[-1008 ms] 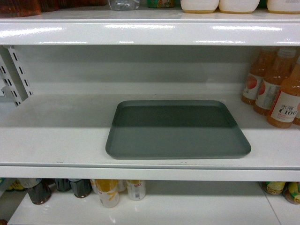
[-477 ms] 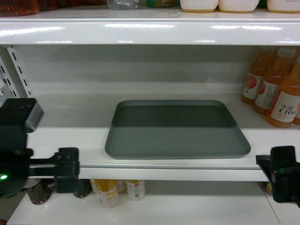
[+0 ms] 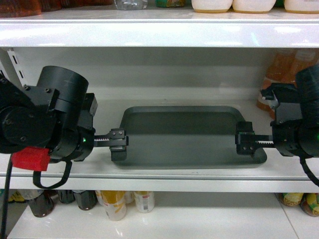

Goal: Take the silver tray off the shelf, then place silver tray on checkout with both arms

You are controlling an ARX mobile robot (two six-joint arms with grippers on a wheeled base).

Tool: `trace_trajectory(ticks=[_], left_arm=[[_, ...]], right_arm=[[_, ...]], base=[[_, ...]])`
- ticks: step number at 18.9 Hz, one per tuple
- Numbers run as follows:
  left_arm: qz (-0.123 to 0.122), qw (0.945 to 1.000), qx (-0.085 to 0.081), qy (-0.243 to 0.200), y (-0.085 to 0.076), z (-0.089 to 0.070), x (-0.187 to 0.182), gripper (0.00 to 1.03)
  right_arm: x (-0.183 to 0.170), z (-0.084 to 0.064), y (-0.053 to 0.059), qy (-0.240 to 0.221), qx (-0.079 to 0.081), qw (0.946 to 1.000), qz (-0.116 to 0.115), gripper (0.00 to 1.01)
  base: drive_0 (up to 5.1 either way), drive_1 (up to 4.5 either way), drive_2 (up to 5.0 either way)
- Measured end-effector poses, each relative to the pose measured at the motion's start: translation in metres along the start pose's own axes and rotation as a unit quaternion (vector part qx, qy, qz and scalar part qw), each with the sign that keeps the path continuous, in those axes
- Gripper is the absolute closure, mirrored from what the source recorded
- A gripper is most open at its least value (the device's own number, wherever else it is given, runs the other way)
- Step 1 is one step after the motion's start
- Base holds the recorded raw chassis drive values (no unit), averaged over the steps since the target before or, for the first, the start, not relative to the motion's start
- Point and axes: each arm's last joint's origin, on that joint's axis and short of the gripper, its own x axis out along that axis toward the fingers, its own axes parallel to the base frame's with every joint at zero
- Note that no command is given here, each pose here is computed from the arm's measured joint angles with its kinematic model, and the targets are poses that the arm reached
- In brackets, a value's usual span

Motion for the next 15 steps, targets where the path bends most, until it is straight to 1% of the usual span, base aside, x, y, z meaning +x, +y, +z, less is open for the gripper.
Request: trace_trajectory(ticks=[1, 3, 4, 5, 6, 7, 8, 9, 10, 11, 12, 14, 15], left_arm=[[-0.006, 0.9999, 0.002, 0.008, -0.005, 0.009, 0.015, 0.05], [-0.003, 0.9999, 0.002, 0.012, -0.008, 0.015, 0.024, 0.05], [-0.003, 0.9999, 0.002, 0.013, -0.01, 0.018, 0.03, 0.05], [0.007, 0.9996, 0.006, 0.025, -0.012, 0.021, 0.042, 0.05], [0.006, 0.9993, 0.0, 0.036, -0.015, 0.027, 0.047, 0.05], [0.011, 0.9995, -0.005, 0.031, -0.015, 0.029, 0.049, 0.05], [0.012, 0.9993, -0.009, 0.035, -0.015, 0.028, 0.051, 0.05], [0.012, 0.9992, -0.012, 0.037, -0.016, 0.03, 0.051, 0.05], [0.013, 0.9989, -0.015, 0.043, -0.016, 0.03, 0.052, 0.05], [0.015, 0.9985, -0.012, 0.052, -0.017, 0.031, 0.053, 0.1], [0.016, 0.9982, -0.012, 0.056, -0.018, 0.031, 0.054, 0.17], [0.015, 0.9972, -0.009, 0.073, -0.019, 0.031, 0.053, 0.37], [0.015, 0.9969, -0.008, 0.077, -0.02, 0.031, 0.053, 0.42]], right_arm=[[0.023, 0.01, 0.002, 0.006, -0.003, 0.9999, -0.015, 0.03], [0.038, 0.019, 0.003, 0.004, -0.003, 0.9996, -0.026, 0.03], [0.047, 0.024, 0.001, 0.006, -0.001, 0.9995, -0.031, 0.03], [0.067, 0.033, -0.007, 0.019, 0.004, 0.9988, -0.044, 0.03], [0.081, 0.036, -0.013, 0.028, 0.007, 0.998, -0.056, 0.03], [0.085, 0.037, -0.018, 0.033, 0.008, 0.9977, -0.059, 0.03], [0.088, 0.038, -0.019, 0.036, 0.007, 0.9975, -0.06, 0.04], [0.091, 0.038, -0.019, 0.041, 0.003, 0.9976, -0.057, 0.12], [0.092, 0.038, -0.02, 0.046, 0.002, 0.9976, -0.051, 0.19], [0.092, 0.039, -0.02, 0.053, 0.002, 0.9977, -0.043, 0.27], [0.092, 0.039, -0.019, 0.058, 0.002, 0.9976, -0.038, 0.34], [0.092, 0.038, -0.019, 0.066, 0.002, 0.9975, -0.026, 0.54], [0.091, 0.038, -0.018, 0.067, 0.003, 0.9974, -0.023, 0.6]], base=[[0.0, 0.0, 0.0], [0.0, 0.0, 0.0], [0.0, 0.0, 0.0], [0.0, 0.0, 0.0], [0.0, 0.0, 0.0], [0.0, 0.0, 0.0], [0.0, 0.0, 0.0], [0.0, 0.0, 0.0], [0.0, 0.0, 0.0], [0.0, 0.0, 0.0], [0.0, 0.0, 0.0], [0.0, 0.0, 0.0], [0.0, 0.0, 0.0]])
